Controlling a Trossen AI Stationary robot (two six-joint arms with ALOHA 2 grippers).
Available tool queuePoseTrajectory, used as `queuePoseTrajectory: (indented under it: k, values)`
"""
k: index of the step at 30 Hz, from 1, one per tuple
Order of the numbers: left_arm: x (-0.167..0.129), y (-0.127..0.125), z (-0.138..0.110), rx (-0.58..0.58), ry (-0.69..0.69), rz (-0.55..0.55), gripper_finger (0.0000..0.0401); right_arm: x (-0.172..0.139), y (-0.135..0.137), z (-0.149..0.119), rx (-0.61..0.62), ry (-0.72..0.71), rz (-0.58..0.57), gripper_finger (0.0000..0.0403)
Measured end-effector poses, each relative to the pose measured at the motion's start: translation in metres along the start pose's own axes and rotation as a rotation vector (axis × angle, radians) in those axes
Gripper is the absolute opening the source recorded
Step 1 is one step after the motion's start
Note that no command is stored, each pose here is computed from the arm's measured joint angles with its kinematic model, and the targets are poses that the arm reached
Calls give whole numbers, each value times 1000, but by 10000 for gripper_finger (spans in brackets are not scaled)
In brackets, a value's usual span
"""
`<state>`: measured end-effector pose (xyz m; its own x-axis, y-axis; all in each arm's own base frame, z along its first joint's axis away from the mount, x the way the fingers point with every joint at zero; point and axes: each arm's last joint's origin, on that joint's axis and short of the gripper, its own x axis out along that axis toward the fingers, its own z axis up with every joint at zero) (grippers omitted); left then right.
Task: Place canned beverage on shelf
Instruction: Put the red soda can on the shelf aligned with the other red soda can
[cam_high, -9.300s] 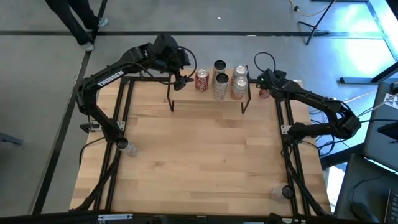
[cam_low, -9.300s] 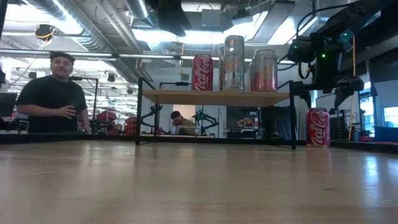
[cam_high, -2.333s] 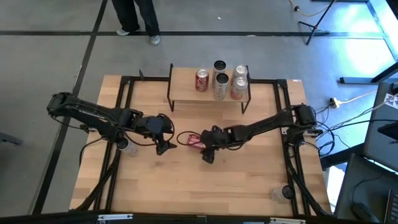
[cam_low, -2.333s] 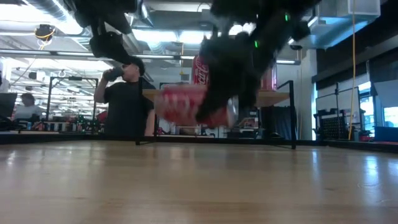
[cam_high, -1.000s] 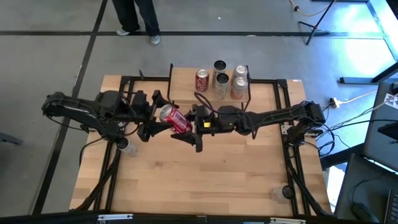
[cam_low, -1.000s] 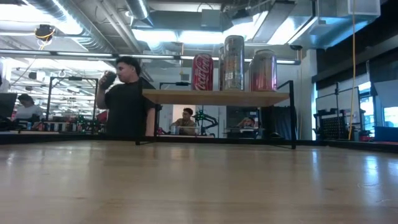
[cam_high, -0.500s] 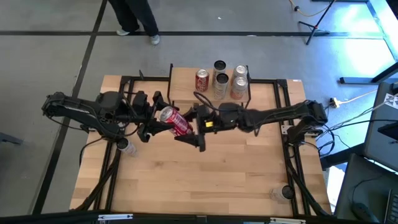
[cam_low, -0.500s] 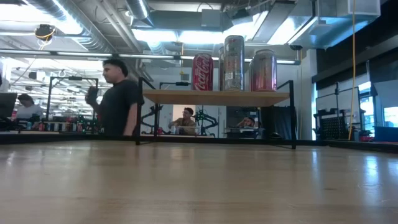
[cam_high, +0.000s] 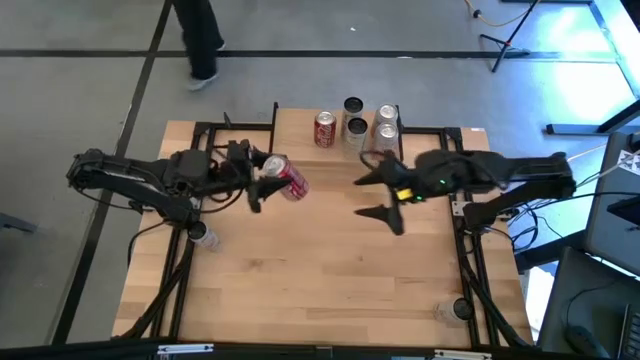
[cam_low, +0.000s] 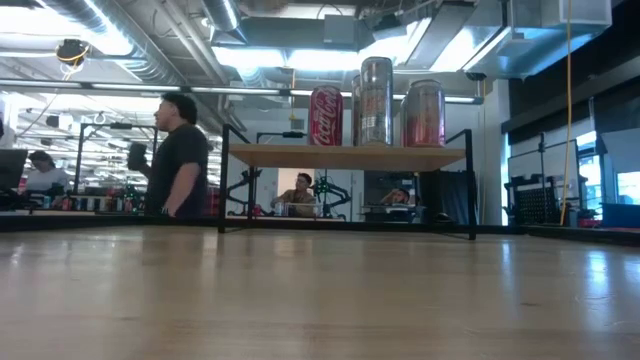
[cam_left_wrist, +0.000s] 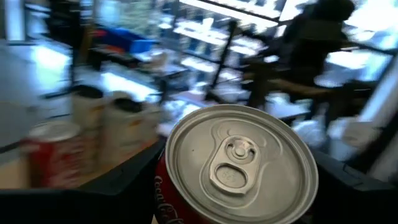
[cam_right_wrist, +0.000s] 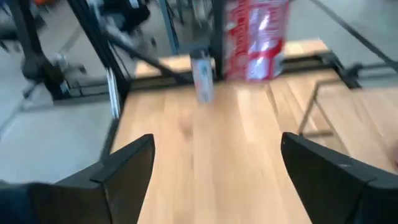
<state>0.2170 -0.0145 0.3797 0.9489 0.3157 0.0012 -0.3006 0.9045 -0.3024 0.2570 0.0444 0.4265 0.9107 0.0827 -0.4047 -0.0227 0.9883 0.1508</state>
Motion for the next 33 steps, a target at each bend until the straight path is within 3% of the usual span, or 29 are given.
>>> queuePoseTrajectory:
  k: [3, 7, 11, 18, 25, 33]
  values:
    - [12, 12, -4, 22, 18, 84, 273, -14, 3, -7, -21, 49, -62, 336]
    - [35, 36, -8, 28, 53, 111, 274, -17, 2, -14, -41, 107, -135, 336]
    - [58, 63, -13, 43, 100, 98, 275, -14, 1, -17, -44, 131, -163, 337]
    - [94, 102, -13, 137, 155, 17, 277, -12, -3, -18, 15, 115, -311, 337]
    - [124, 124, -14, 206, 213, -64, 278, -5, -5, -20, 91, 102, -380, 337]
    - [146, 144, -36, 232, 284, -55, 278, 0, -6, -26, 162, 148, -413, 337]
